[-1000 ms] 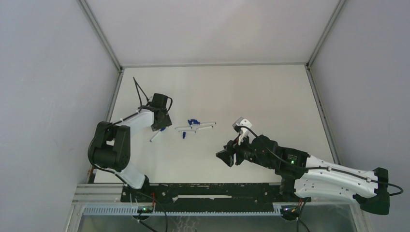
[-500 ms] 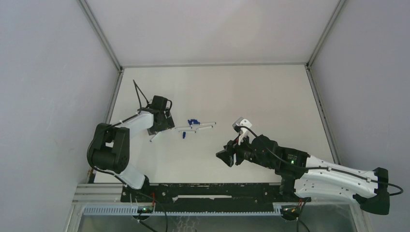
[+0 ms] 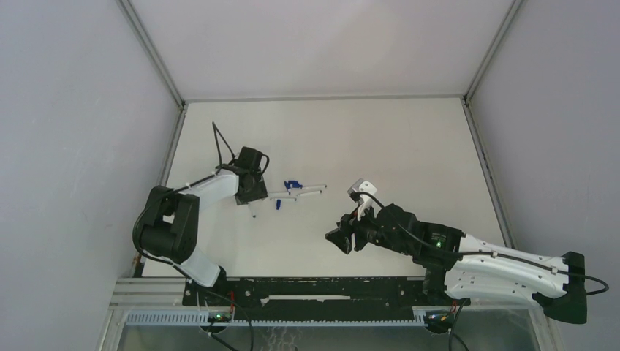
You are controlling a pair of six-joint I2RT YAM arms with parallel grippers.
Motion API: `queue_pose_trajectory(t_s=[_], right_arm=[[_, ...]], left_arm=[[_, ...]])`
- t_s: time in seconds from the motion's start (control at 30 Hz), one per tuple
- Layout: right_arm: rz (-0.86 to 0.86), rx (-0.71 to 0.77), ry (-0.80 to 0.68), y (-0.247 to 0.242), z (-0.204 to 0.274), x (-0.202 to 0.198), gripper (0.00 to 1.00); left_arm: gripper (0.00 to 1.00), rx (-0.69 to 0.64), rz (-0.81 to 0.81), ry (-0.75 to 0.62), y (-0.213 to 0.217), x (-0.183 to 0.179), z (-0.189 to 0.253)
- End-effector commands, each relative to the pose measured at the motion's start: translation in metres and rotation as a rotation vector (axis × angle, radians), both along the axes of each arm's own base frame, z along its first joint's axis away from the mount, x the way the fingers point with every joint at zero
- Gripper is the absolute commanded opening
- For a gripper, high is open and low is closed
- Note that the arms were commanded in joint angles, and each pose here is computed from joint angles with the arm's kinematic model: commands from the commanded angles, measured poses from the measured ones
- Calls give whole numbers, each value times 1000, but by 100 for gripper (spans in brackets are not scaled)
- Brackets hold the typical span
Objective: Insert the pens into the pen caps
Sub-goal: Adjust the pen at the center of the board.
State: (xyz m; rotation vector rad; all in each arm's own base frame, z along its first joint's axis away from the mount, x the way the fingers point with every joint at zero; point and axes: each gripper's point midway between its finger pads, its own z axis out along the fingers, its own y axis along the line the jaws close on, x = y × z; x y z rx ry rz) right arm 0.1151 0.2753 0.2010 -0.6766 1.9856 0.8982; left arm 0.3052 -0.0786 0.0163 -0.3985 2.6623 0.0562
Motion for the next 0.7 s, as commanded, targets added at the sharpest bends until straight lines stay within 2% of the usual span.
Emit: queue_pose_trajectory(t_s=[0.0, 0.17, 0.27, 0.5, 0.67], right_arm=[[9, 6, -21, 2, 4, 2, 60], [15, 11, -22, 3, 5, 2, 60], [15, 12, -22, 3, 6, 3, 60], [20, 19, -21, 6, 7, 3, 60], [20, 20, -20, 6, 7, 3, 60]], left_arm=[[55, -27, -3, -15, -10, 0, 3], [37, -6, 3, -7, -7, 0, -1], [30, -5, 2, -6, -7, 1, -1], [21, 18, -7, -9, -6, 10, 1], [21, -16, -54, -34, -19, 30, 7]])
